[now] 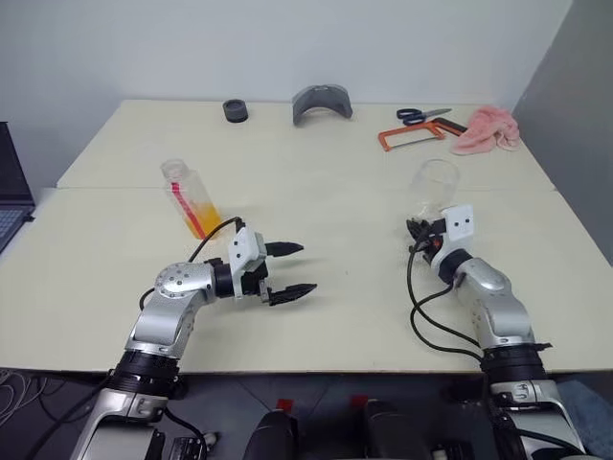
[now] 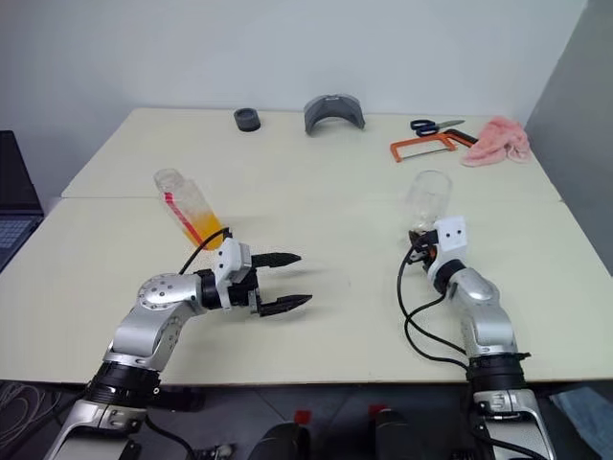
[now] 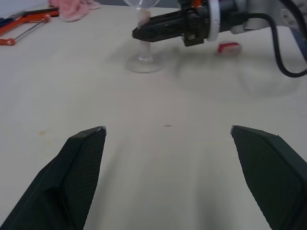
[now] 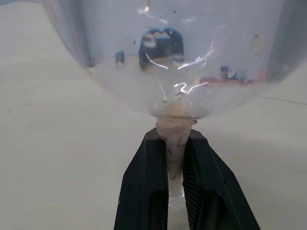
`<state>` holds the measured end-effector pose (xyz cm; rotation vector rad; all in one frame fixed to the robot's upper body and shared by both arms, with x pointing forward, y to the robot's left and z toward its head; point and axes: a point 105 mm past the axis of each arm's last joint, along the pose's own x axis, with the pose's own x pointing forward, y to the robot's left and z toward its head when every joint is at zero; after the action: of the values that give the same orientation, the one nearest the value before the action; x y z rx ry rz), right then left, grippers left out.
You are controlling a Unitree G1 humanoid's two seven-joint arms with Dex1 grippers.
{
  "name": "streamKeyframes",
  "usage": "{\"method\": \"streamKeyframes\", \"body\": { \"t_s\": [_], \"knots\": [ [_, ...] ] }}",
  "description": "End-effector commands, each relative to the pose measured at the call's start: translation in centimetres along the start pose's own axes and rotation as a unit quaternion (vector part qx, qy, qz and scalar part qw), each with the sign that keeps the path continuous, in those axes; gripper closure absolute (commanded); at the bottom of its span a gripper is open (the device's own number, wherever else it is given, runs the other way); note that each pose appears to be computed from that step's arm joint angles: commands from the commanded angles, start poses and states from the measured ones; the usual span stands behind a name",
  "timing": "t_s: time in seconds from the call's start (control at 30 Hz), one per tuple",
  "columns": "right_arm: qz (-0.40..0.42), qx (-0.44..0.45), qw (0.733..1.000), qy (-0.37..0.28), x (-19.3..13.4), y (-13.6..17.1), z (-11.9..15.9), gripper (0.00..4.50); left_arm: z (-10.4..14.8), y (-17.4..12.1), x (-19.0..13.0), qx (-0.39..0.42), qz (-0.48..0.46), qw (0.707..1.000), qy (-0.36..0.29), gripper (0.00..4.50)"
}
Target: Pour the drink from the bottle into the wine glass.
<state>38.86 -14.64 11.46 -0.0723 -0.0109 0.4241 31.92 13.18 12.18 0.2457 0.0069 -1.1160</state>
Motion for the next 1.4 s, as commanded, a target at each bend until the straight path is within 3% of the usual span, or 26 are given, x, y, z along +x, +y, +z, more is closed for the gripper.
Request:
{"method": "streamKeyframes", "body": {
  "t_s": [0.03, 0.33, 0.53, 0.73, 1.13, 1.4],
  "knots": [
    [0.07, 0.001, 0.996, -0.052, 2.3, 3.7, 2.8, 4.36, 1.3, 1.6, -1.6, 0.01, 0.066, 0.998, -0.023, 0.0],
    [0.172, -0.028, 0.983, -0.062, 7.0, 10.4, 3.7, 4.36, 1.4, 1.9, -4.4, -0.001, 0.138, 0.99, -0.008, 0.0],
    [0.215, -0.038, 0.975, -0.052, 7.7, 12.6, 2.9, 4.36, 1.8, 1.9, -5.2, 0.001, 0.161, 0.987, -0.007, 0.0],
    [0.219, -0.043, 0.974, -0.039, 7.8, 12.8, 1.9, 4.36, 2.6, 2.2, -5.3, 0.002, 0.171, 0.985, -0.019, 0.0],
    [0.229, -0.033, 0.972, -0.047, 7.4, 13.1, 2.0, 0.17, 3.7, 2.1, -4.6, 0.005, 0.166, 0.985, -0.043, 0.0],
    [0.256, -0.047, 0.965, -0.036, 5.1, 12.4, 1.4, 0.04, 2.7, 1.7, -5.4, -0.029, 0.211, 0.976, -0.054, 0.0]
  ]
}}
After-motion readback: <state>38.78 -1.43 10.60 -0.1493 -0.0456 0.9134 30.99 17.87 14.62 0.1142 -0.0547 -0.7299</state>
